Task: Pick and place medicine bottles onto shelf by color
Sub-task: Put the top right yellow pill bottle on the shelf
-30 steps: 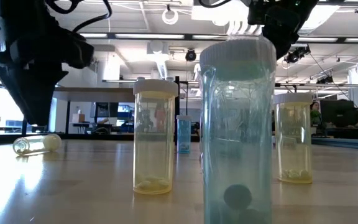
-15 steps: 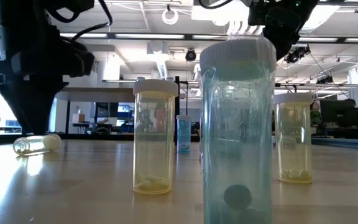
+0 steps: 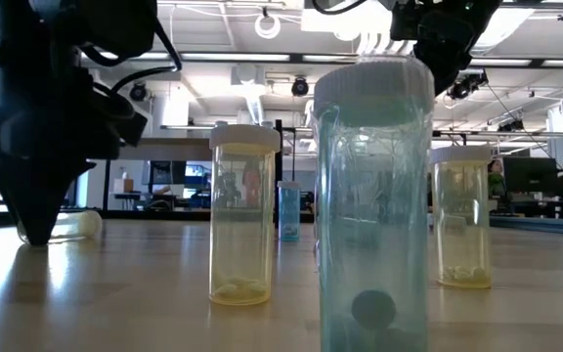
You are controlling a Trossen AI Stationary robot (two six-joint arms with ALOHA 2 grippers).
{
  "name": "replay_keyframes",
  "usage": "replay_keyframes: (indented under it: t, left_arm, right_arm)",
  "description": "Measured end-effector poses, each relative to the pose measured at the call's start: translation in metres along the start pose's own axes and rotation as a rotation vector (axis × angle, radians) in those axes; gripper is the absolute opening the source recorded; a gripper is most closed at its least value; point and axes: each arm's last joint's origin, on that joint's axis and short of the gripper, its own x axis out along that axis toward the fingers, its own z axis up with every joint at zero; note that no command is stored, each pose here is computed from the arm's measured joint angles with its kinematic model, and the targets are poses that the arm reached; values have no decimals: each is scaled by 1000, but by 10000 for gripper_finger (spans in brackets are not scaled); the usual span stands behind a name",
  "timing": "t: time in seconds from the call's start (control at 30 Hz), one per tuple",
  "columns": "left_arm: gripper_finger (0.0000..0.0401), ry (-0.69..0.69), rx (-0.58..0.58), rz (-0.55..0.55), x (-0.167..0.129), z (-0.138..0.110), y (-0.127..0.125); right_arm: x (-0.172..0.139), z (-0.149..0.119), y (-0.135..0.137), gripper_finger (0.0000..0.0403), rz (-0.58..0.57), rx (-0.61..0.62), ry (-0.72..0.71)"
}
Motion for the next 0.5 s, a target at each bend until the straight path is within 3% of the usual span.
replay_keyframes:
  t: [0.5]
  left_arm:
    - [174,-19,11,8,1,0,0]
  right_arm:
    - [0,0,0,179,1,0,-3]
